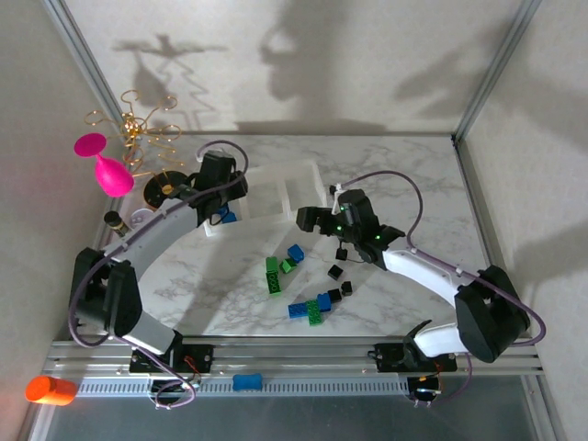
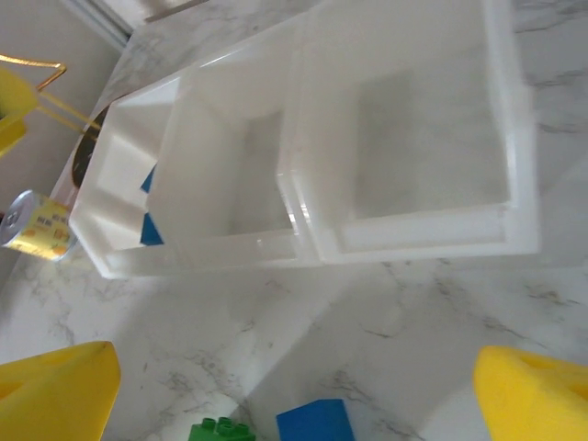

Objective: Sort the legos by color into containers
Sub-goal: Pick up the lego from the center of the table.

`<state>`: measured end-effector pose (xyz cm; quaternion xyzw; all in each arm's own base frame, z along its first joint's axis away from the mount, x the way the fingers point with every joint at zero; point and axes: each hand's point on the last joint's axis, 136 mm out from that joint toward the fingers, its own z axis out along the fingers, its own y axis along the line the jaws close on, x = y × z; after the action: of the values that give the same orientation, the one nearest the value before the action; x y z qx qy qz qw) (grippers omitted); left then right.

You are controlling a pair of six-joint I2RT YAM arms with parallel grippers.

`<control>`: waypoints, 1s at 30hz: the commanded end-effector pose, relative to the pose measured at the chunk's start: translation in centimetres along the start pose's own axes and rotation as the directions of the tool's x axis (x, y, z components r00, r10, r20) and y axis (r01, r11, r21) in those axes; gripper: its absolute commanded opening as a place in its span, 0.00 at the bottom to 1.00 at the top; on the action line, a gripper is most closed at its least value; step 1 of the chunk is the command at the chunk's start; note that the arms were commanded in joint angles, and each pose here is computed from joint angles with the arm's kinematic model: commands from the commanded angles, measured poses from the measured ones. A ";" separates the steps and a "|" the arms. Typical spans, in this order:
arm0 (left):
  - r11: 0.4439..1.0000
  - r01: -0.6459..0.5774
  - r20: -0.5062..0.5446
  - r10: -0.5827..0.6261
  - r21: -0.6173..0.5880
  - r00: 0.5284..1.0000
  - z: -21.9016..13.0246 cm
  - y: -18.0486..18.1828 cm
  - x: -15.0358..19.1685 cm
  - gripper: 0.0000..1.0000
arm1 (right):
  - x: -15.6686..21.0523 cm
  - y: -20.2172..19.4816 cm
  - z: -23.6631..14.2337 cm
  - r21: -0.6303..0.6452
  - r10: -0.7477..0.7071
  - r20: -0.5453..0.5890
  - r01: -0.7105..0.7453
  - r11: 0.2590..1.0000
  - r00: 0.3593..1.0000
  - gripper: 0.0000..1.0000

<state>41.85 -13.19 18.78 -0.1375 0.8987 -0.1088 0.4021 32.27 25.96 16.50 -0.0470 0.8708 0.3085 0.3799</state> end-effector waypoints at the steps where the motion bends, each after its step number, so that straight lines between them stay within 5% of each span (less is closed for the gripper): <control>1: 0.993 -0.096 -0.087 0.101 0.064 0.991 -1.5 -2.4 3.5 0.51 | 1.0 -1.5 -1.0 0.040 0.042 -0.016 -0.041 0.998 0.999 0.99; 13: 0.983 -0.086 -0.276 0.128 0.159 0.953 -1.5 -7.1 14.0 0.56 | 4.6 -4.5 -2.7 0.108 0.125 -0.077 -0.117 0.987 0.989 0.99; 30: 0.969 -0.170 -0.424 0.233 0.182 0.875 0.7 -9.5 21.5 0.64 | 6.3 -7.2 -3.2 0.158 0.192 -0.073 -0.179 0.971 0.979 0.99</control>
<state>30.11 -27.91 6.34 0.0044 0.9664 -0.1485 0.2098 27.99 19.74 10.48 0.0373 0.9090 0.2743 0.3117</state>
